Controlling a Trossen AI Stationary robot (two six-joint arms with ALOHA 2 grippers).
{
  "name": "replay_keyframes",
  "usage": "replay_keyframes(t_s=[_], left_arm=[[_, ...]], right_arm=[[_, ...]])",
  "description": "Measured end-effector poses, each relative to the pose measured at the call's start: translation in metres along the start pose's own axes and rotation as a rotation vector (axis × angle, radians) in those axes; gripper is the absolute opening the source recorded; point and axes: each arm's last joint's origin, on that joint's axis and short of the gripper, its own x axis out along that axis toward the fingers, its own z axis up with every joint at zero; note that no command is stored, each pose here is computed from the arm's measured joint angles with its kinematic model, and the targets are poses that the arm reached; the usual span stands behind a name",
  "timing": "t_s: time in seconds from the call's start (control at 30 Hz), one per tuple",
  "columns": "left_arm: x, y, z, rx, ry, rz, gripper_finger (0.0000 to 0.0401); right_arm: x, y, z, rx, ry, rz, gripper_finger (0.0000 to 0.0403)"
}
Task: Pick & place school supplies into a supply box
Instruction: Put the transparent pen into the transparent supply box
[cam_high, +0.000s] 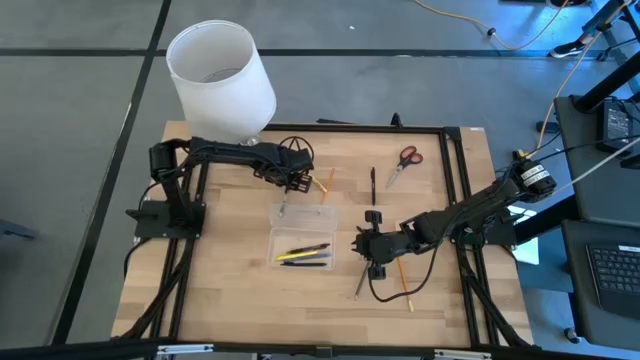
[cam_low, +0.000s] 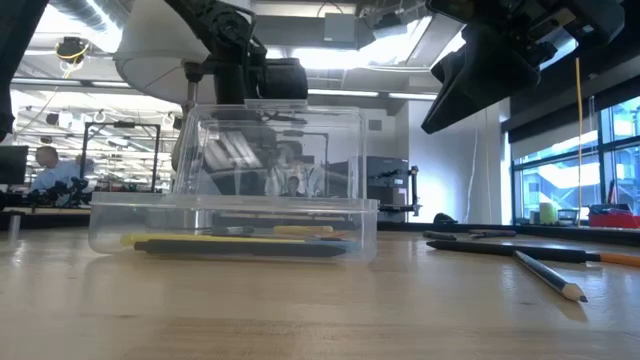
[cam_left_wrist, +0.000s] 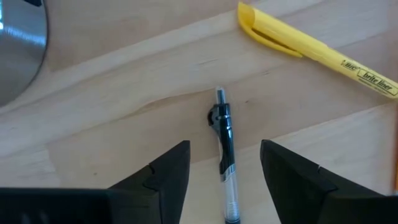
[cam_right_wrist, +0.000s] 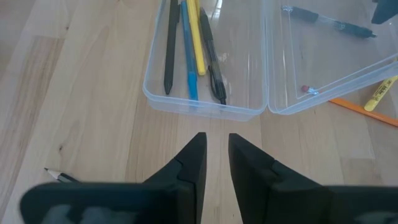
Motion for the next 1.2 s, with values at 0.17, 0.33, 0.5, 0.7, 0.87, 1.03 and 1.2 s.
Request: replay_keyframes(t_s=[0.17, 0.33, 0.5, 0.7, 0.87, 1.03, 1.2], left_arm=[[0.0, 0.0, 0.0, 0.003, -0.009, 0.005, 0.018], [0.008, -0.002, -0.001, -0.023, 0.005, 0.021, 0.0174], [0.03, -0.004, -0.005, -0.001, 0.065, 0.059, 0.0171], [0.043, -0.006, -0.006, 0.036, 0.105, 0.076, 0.017], [0.043, -0.006, -0.007, 0.091, 0.111, 0.07, 0.0157], [0.043, -0.006, -0.007, 0.133, 0.112, 0.064, 0.0122], [0.043, -0.007, -0.007, 0.145, 0.113, 0.058, 0.0084]], right_arm=[[0.0, 0.0, 0.0, 0.0, 0.0, 0.0, 0.0071], [0.0, 0.0, 0.0, 0.0, 0.0, 0.0, 0.0071], [0.0, 0.0, 0.0, 0.0, -0.001, 0.0, 0.0071], [0.0, 0.0, 0.0, 0.0, -0.001, 0.0, 0.0071], [0.0, 0.0, 0.0, -0.001, -0.001, 0.0, 0.0071], [0.0, 0.0, 0.0, -0.002, -0.001, -0.001, 0.0071], [0.0, 0.0, 0.0, -0.004, -0.001, -0.001, 0.0071]])
